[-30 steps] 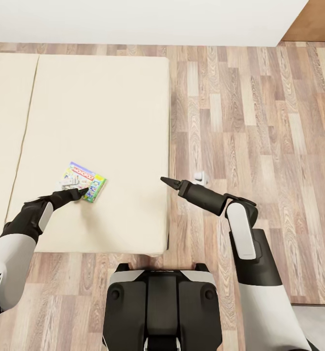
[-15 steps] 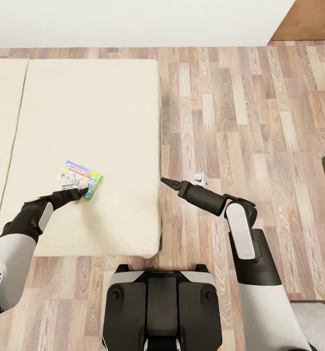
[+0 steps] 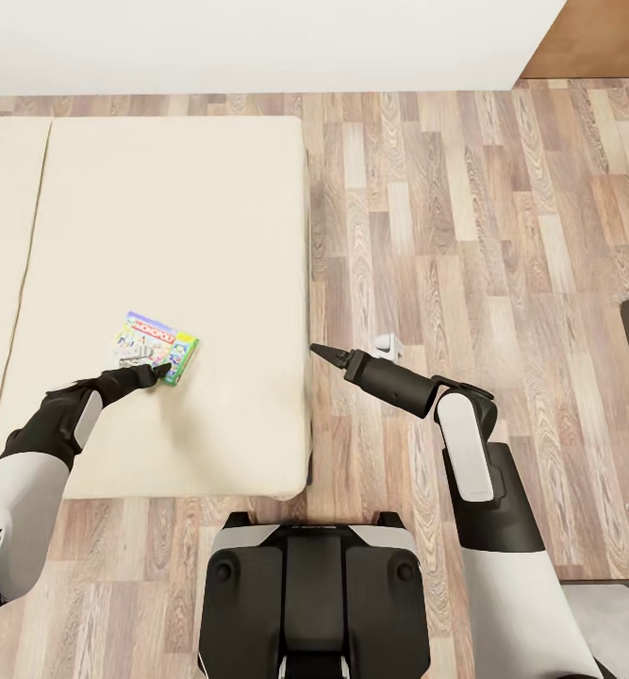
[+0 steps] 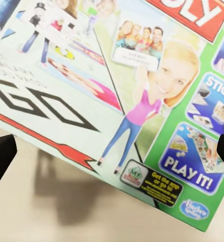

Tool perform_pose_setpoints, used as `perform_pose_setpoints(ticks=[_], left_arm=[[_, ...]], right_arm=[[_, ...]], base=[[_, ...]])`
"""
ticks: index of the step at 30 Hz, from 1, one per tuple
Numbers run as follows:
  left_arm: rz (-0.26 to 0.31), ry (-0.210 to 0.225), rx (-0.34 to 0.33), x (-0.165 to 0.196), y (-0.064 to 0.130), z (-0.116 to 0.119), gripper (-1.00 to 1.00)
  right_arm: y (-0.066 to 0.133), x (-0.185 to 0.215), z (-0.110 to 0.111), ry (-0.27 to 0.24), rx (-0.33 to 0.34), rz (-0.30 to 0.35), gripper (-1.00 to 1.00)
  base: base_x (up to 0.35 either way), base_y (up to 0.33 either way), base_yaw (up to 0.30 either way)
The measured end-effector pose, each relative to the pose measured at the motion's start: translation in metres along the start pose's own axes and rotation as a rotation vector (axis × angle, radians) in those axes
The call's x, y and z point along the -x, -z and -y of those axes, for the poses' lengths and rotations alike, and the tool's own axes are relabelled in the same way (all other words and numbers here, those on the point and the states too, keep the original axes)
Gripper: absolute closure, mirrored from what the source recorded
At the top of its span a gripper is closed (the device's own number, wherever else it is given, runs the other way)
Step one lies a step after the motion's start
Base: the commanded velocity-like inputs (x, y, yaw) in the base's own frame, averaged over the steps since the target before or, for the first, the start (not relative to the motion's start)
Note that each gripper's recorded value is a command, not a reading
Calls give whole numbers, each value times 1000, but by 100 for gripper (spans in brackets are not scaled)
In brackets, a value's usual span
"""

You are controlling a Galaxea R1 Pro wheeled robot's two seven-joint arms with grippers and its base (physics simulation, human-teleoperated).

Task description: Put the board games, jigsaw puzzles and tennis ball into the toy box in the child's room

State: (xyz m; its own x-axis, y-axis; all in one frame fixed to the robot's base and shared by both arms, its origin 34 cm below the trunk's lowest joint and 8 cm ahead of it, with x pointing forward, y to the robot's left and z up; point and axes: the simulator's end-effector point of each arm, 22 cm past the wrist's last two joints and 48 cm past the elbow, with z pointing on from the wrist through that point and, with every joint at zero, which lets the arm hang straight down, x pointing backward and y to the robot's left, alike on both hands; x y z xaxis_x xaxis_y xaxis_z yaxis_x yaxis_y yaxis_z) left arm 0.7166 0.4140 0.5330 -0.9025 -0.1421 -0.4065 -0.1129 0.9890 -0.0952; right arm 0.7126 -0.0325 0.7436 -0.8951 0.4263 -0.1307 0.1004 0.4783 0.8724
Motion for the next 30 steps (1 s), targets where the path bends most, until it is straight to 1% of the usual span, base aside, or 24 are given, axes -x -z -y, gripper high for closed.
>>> perform_pose_setpoints(ticks=[6,9,12,14,16,17,21,26,28,30], left_arm=[[6,-3,5,4,2,-4,-100],[25,-10,7,14,4,-4,-100],[28,-12,10,20,6,-5,-100],[19,-10,13,24,8,-7,-100],[11,-10,23,29,12,-14,-100],[6,-11,34,32,16,-21,-100],[-24,-7,46,33,23,-37,-100],[-78,10,7,26,29,-36,-100],[-91,13,3,24,30,-35,-100],[-119,24,0,18,31,-35,-100]], right_arm=[[0,0,0,0,-2,0,-100],[0,0,1,0,-4,0,-100],[0,0,1,0,-5,0,-100],[0,0,1,0,-6,0,-100],[0,0,2,0,-9,0,-100],[0,0,3,0,-14,0,-100],[0,-2,8,-7,-30,-5,-100],[-4,-14,24,-34,-60,-31,-100],[-4,-17,28,-43,-69,-38,-100],[-6,-24,39,-60,-90,-54,-100]], base=[[0,0,0],[0,0,0],[0,0,0],[0,0,0],[0,0,0],[0,0,0],[0,0,0],[0,0,0],[0,0,0],[0,0,0]])
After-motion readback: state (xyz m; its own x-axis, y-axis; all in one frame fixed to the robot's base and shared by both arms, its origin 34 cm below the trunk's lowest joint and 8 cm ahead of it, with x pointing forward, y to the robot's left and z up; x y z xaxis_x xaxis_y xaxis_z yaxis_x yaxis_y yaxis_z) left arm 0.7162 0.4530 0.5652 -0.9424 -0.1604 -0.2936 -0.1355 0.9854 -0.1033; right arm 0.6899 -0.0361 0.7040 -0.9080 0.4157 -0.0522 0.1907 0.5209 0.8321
